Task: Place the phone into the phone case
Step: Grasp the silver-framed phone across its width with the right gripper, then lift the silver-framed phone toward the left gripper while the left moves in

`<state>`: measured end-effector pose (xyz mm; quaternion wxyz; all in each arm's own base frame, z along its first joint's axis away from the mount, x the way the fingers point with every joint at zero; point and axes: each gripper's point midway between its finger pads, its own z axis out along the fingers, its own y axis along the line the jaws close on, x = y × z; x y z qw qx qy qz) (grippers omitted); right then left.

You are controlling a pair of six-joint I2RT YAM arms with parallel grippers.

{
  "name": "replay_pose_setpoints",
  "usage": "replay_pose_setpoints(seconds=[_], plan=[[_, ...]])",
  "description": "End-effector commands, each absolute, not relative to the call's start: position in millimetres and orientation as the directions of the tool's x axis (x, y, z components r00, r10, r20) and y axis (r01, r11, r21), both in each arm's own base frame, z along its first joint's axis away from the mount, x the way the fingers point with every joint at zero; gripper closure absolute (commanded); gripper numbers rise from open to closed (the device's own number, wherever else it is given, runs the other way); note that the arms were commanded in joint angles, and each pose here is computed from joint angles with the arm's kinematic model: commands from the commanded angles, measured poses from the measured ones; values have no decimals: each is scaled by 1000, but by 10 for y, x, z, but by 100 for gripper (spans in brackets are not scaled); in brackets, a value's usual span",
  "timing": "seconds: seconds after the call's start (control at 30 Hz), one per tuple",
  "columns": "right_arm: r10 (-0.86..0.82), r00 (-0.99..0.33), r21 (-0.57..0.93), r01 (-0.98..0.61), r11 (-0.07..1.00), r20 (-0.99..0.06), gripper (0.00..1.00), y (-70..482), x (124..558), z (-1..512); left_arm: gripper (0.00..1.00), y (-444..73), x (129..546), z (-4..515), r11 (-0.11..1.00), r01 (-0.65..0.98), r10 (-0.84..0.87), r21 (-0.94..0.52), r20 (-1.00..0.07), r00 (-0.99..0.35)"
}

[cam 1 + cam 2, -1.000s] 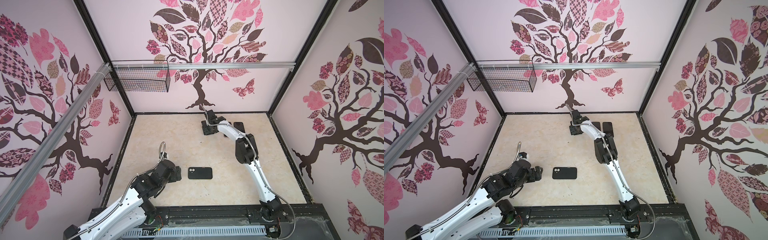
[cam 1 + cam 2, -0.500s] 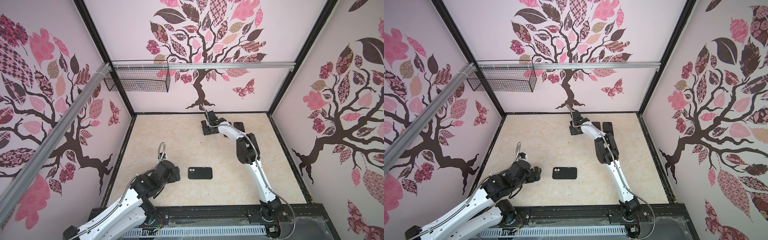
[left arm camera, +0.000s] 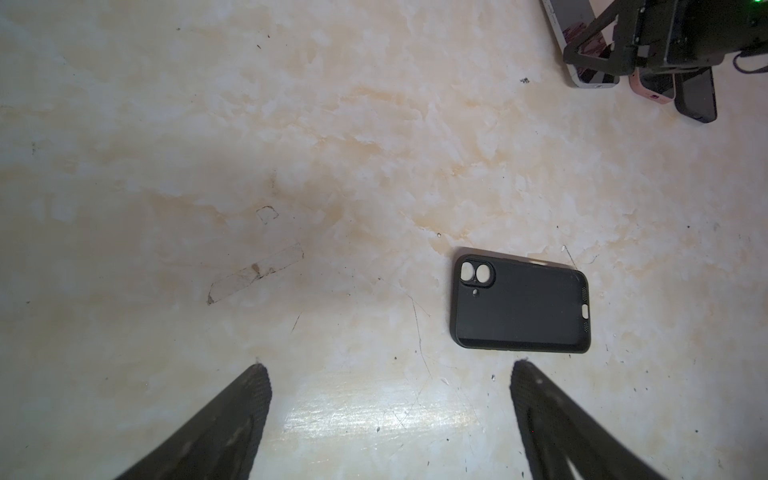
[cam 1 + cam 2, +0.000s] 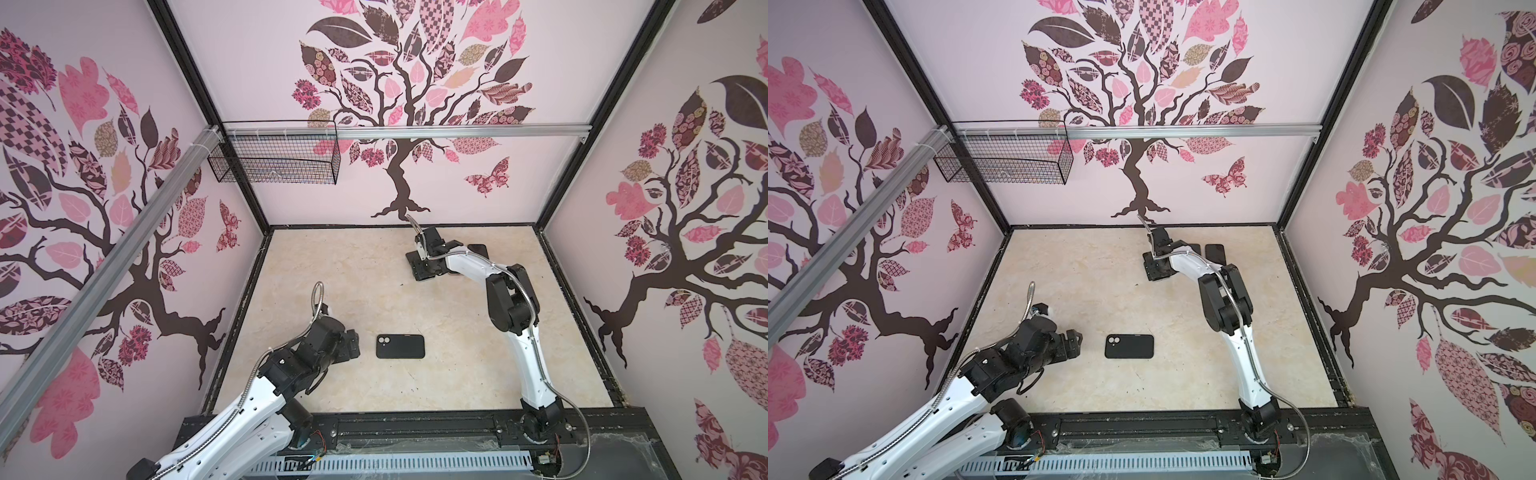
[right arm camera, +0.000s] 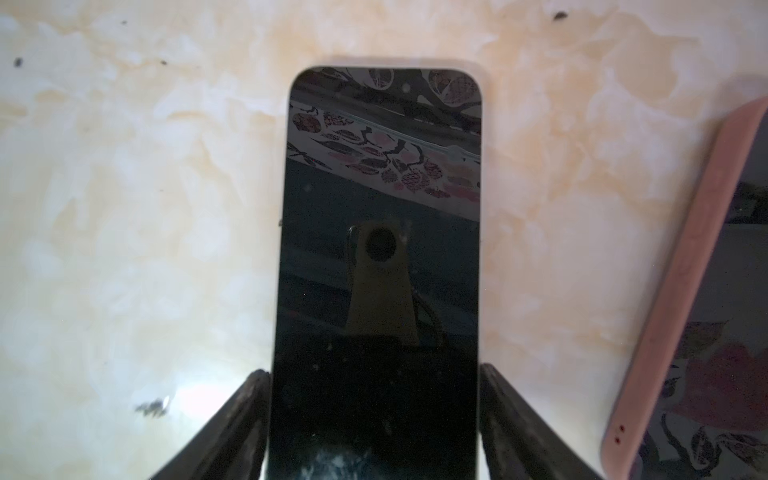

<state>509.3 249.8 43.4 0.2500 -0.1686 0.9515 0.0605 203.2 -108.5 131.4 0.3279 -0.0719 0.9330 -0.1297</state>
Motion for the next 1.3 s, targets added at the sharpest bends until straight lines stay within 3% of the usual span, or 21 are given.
replay_pose_setpoints(seconds=[0.0,0.47,0.67,0.8,1.27], plan=[[-244,-711,90,-397,913,-660,74,2649,5152,1348,6,-1151,2142,1542,945,-29,-238,-326,-623,-745],[-120,-645,260,-463,847,-755,80,2611,4467,2084,10,-1478,2370,1874,920,45,-217,-389,-601,-770],[-58,-626,375,-536,757,-777,81,2637,3984,2344,9,-1754,2450,2225,783,114,-282,-611,-514,-810],[-49,-592,399,-600,694,-805,81,2628,3634,2413,11,-1854,2511,2384,714,162,-282,-681,-492,-824],[-178,-445,267,-762,590,-878,81,2813,2747,2438,20,-2138,2683,2777,431,229,-249,-873,-359,-900]])
